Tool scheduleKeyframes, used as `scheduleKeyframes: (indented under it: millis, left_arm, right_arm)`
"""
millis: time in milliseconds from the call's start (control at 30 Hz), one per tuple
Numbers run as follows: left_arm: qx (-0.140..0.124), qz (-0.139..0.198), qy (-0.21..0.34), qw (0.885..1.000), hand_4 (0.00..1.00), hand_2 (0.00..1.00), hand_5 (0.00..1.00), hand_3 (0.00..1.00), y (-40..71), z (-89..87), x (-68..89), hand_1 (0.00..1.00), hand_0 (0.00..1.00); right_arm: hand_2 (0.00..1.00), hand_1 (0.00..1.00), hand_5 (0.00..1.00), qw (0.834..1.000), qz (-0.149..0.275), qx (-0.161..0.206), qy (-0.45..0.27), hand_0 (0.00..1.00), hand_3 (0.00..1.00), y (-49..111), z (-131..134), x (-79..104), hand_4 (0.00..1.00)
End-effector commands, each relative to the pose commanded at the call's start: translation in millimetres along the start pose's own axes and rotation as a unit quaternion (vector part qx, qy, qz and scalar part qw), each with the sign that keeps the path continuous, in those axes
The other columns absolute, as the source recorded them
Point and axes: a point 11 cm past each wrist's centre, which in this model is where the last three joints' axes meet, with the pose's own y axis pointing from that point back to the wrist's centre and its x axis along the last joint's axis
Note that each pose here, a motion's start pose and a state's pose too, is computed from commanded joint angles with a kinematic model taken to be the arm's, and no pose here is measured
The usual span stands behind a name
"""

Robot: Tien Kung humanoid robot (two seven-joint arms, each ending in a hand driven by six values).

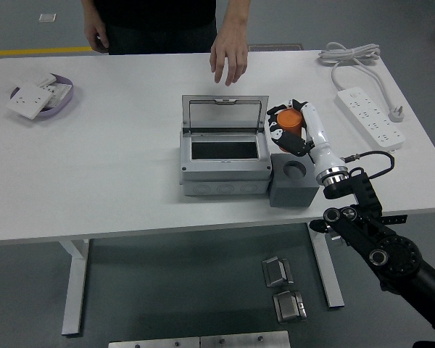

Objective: Pick up the cylinder from the cube,place it in the box,flap close box

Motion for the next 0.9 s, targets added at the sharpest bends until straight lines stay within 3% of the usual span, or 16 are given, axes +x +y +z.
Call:
scheduleKeyframes:
  millis: [133, 167, 333, 500, 667, 900]
  left_arm:
    - [0.001, 0.001, 0.0, 1.0, 0.687, 0.625, 0.307, 0.664, 0.0, -0.2, 1.5, 0.629, 0.609]
    - [0.001, 0.002, -0.001, 1.0, 0.687, 0.625, 0.308, 0.664, 0.0, -0.2, 1.8, 0.629, 0.609]
    - [0.002, 0.003, -0.002, 1.0, 0.687, 0.625, 0.308, 0.664, 0.1, -0.7, 3.7, 0.629, 0.609]
    - [0.001, 0.005, -0.004, 1.0, 0.688, 0.625, 0.308, 0.664, 0.2, 0.6, 5.9, 0.629, 0.609]
    - [0.0, 0.007, -0.005, 1.0, 0.688, 0.625, 0.309, 0.663, 0.5, 2.5, 8.3, 0.629, 0.609]
    - [-0.002, 0.009, -0.007, 1.0, 0.688, 0.625, 0.309, 0.664, 0.7, 4.7, 10.4, 0.629, 0.609]
  right_arm:
    - [0.387, 0.372, 0.002, 0.996, -0.054, 0.016, 0.071, 0.363, 0.304, -13.9, -23, -22.6, 0.045]
    - [0.381, 0.269, 0.002, 0.993, -0.069, 0.018, 0.093, 0.184, 0.294, -17.2, -28, -28.6, 0.002]
    - [0.381, 0.269, 0.002, 0.97, -0.132, 0.02, 0.204, 0.184, 0.294, -29.4, -44, -56.1, 0.002]
    - [0.379, 0.254, 0.002, 0.94, -0.164, 0.004, 0.3, 0.159, 0.293, -38.8, -46, -73.0, 0.024]
    - [0.381, 0.261, 0.002, 0.916, -0.178, 0.007, 0.36, 0.16, 0.309, -45.4, -47, -83.6, 0.035]
    - [0.395, 0.291, 0.002, 0.896, -0.2, 0.004, 0.396, 0.181, 0.346, -49.4, -44, -92.2, 0.063]
